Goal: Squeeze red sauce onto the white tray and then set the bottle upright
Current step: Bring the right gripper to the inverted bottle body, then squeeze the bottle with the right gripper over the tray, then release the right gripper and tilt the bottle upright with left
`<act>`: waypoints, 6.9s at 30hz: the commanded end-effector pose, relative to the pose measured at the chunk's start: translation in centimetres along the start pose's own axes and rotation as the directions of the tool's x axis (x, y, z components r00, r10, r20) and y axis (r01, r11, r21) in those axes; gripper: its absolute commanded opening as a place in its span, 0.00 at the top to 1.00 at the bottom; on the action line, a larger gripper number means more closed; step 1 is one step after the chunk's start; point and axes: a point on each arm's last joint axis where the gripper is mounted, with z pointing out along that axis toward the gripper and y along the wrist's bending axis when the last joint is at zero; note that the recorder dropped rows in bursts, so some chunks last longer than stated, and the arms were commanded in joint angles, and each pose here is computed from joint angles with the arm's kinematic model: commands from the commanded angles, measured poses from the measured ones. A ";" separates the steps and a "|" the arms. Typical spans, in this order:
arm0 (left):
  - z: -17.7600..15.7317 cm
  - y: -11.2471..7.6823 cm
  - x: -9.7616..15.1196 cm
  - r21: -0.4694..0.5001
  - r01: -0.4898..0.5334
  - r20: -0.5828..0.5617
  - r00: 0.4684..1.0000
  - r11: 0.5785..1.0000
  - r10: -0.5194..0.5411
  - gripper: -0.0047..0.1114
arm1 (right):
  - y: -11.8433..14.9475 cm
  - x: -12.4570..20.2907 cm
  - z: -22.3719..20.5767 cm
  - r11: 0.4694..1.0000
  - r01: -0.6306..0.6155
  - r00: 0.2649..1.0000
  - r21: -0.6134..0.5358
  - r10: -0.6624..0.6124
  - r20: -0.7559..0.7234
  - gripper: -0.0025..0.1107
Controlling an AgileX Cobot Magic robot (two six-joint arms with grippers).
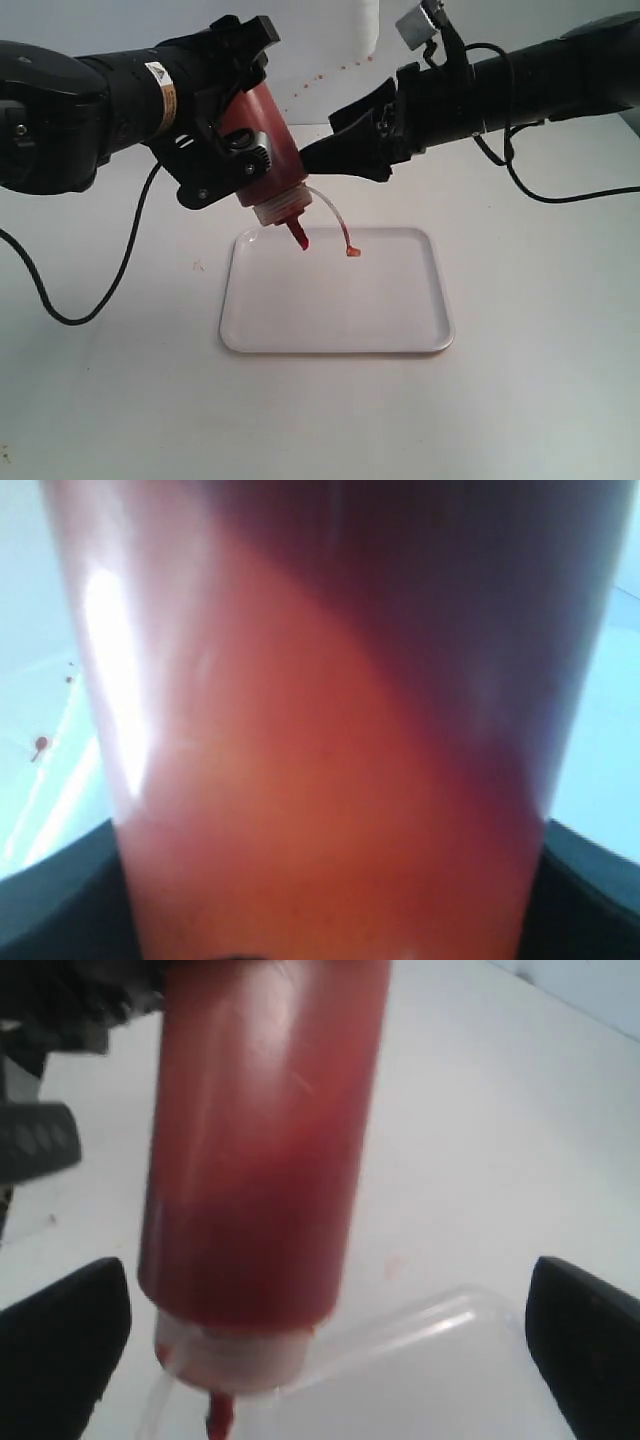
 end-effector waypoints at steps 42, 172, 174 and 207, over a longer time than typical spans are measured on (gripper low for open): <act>-0.4 1.3 -0.2 -0.069 -0.043 0.040 0.998 0.997 0.046 0.96 | 0.7 0.6 6.0 0.998 0.063 0.996 0.005 -0.063 0.062 0.17; -0.4 1.3 -0.2 -0.069 -0.043 0.040 0.998 0.997 0.046 0.96 | 1.0 1.1 6.0 0.981 0.188 0.982 -0.048 -0.186 0.038 0.98; -0.4 1.3 -0.2 -0.069 -0.043 0.040 0.998 0.997 0.046 0.96 | 1.0 1.1 6.0 0.981 0.188 0.982 -0.048 -0.186 0.038 0.98; -0.4 0.8 0.3 -0.017 -0.039 -0.017 0.999 0.999 0.039 0.96 | 0.6 1.0 5.7 0.987 0.159 0.986 -0.026 -0.158 0.051 0.05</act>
